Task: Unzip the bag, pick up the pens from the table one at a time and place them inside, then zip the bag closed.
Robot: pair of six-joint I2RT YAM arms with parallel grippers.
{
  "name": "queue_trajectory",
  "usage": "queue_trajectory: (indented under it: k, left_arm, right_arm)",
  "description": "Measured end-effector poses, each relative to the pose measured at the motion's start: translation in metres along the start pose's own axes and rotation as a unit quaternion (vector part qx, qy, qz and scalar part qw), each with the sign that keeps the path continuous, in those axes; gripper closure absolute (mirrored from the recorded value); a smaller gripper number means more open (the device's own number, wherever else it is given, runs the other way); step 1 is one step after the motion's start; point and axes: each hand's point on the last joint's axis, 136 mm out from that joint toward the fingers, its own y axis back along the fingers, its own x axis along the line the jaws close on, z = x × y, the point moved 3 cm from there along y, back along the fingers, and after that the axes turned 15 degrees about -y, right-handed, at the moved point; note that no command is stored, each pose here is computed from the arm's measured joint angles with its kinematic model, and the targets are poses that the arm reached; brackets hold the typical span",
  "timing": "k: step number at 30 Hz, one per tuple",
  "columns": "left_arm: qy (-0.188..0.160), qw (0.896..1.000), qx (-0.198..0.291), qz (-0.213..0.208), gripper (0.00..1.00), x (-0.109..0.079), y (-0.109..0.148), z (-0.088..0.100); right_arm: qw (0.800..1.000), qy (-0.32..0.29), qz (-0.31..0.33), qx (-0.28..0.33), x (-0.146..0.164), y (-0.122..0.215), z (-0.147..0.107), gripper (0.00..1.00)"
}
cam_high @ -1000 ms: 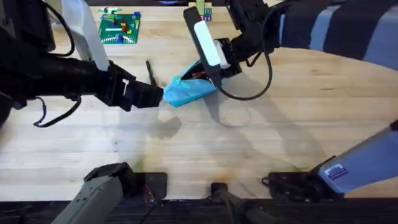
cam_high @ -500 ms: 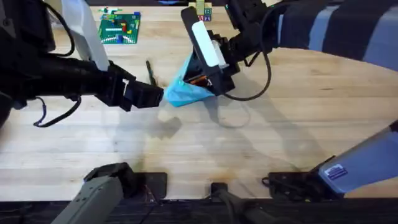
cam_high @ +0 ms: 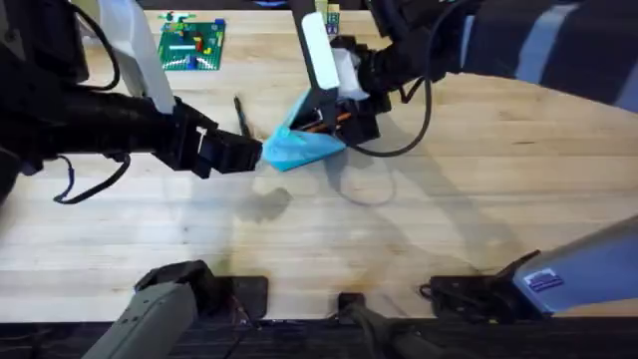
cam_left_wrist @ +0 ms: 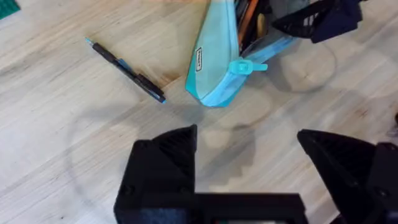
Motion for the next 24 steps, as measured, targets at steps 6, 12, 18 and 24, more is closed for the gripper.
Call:
queue_trajectory:
  k: [6,12,18,24]
  left_arm:
    - [0.000,1.000,0.000,0.000,0.005,0.000,0.000,0.000]
    - [0.000,1.000,0.000,0.000,0.005,0.000,0.000,0.000]
    - [0.000,1.000,0.000,0.000,0.006,0.000,0.000,0.000]
    - [0.000,1.000,0.000,0.000,0.004,0.000,0.000,0.000]
  right_arm:
    - [0.998,-0.049,-0.041,-0.008,-0.008,0.030,0.012,0.006]
    - [0.994,-0.099,-0.053,0.000,-0.001,0.058,0.014,0.005]
    - [0.984,-0.162,-0.070,0.010,0.009,0.091,0.014,0.005]
    - [0.974,-0.213,-0.071,0.023,0.027,0.119,0.011,0.006]
